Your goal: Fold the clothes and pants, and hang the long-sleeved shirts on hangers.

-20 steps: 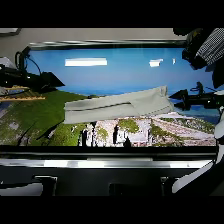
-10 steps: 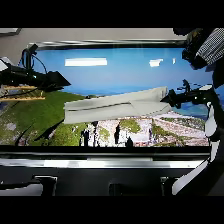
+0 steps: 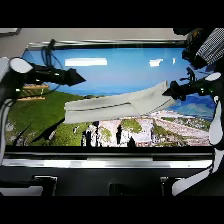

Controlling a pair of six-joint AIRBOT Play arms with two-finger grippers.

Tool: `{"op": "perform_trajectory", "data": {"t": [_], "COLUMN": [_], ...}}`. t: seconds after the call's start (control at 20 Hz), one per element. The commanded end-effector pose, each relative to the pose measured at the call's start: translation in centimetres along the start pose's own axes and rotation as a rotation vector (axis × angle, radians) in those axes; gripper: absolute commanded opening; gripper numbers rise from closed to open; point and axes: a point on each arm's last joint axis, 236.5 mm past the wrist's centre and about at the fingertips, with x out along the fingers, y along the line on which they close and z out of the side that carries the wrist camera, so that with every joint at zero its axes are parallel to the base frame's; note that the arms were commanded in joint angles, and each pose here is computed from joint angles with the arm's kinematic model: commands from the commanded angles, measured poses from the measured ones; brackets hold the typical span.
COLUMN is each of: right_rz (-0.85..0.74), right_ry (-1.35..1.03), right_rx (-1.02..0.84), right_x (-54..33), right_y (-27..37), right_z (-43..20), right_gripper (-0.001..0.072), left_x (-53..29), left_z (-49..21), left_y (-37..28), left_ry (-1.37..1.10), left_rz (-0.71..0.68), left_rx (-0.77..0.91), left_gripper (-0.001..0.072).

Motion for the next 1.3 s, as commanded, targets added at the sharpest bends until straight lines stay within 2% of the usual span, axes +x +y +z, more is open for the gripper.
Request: {"op": "perform_trajectory", "data": {"t": [0.0, 0.2, 0.55, 0.8, 0.95, 1.15, 1.25], "right_rz": [-0.148, -0.238, -0.211, -0.172, -0.158, -0.192, -0.206], "right_ry": [0.021, 0.001, -0.057, -0.106, -0.095, -0.086, -0.083], "right_rx": [-0.05, -0.097, -0.284, -0.394, -0.422, -0.419, -0.402], "right_x": [-3.0, -5.7, -7.5, -9.8, -10.1, -9.7, -9.5], "right_y": [3.4, 7.5, 15.9, 20.4, 21.9, 21.6, 21.2], "right_z": [-2.5, -4.9, -8.3, -11.1, -12.8, -13.0, -12.9], "right_gripper": [0.0049, 0.0049, 0.005, 0.005, 0.005, 0.005, 0.0051], "left_x": [8.4, 17.0, 22.8, 24.9, 26.4, 29.1, 29.6], "left_z": [-2.7, -11.1, -20.2, -18.2, -19.4, -21.0, -20.4], "left_y": [-1.8, -1.5, -6.2, -7.1, -8.3, -11.3, -11.7], "left_ry": [0.044, 0.253, 0.418, 0.272, 0.253, 0.208, 0.158], "left_rz": [-0.02, -0.015, -0.045, -0.017, -0.015, -0.088, -0.097], "left_rx": [0.014, -0.097, -0.176, -0.301, -0.378, -0.546, -0.568], "left_gripper": [0.0024, 0.0023, 0.0023, 0.0022, 0.0022, 0.0022, 0.0022]}}
